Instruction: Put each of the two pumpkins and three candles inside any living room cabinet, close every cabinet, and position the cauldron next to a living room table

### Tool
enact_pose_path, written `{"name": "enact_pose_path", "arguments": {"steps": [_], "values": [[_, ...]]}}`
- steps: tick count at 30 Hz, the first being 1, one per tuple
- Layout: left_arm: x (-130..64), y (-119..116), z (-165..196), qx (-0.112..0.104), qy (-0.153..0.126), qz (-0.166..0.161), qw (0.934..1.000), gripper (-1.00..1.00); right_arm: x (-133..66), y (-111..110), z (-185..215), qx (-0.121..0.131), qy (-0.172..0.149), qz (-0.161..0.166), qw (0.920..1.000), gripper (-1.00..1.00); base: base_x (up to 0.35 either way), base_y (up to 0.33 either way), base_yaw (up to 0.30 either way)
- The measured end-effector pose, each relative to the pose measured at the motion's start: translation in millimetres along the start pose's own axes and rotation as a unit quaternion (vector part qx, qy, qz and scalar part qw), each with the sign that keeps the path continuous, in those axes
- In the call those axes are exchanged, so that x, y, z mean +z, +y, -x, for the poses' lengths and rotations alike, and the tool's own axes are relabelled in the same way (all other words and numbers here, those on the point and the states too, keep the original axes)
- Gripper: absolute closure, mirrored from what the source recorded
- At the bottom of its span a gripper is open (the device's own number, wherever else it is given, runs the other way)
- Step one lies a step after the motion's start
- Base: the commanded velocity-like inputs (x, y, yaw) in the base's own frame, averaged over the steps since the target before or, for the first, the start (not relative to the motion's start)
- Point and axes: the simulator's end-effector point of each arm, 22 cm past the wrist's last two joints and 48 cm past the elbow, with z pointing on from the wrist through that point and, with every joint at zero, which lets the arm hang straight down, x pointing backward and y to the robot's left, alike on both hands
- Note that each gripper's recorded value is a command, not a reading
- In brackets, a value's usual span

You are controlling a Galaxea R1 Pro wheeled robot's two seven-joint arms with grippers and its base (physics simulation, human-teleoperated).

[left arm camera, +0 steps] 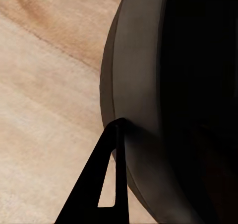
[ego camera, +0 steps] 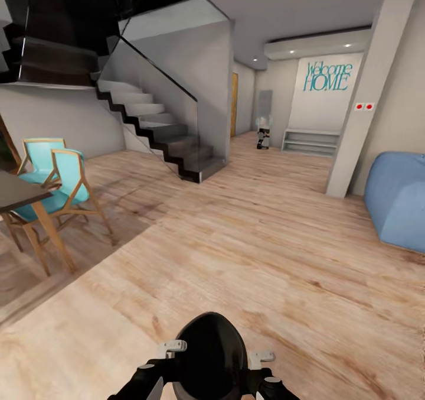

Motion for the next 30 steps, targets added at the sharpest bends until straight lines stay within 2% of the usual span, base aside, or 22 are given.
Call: {"name": "enact_pose_path", "arguments": {"steps": [30], "values": [[0.1,0.0,0.0,0.000,0.000,0.000,1.0000,1.00,0.1,0.0,0.0,0.000,0.000,0.000,1.0000,1.00,0.275,0.000,-0.279]]}}
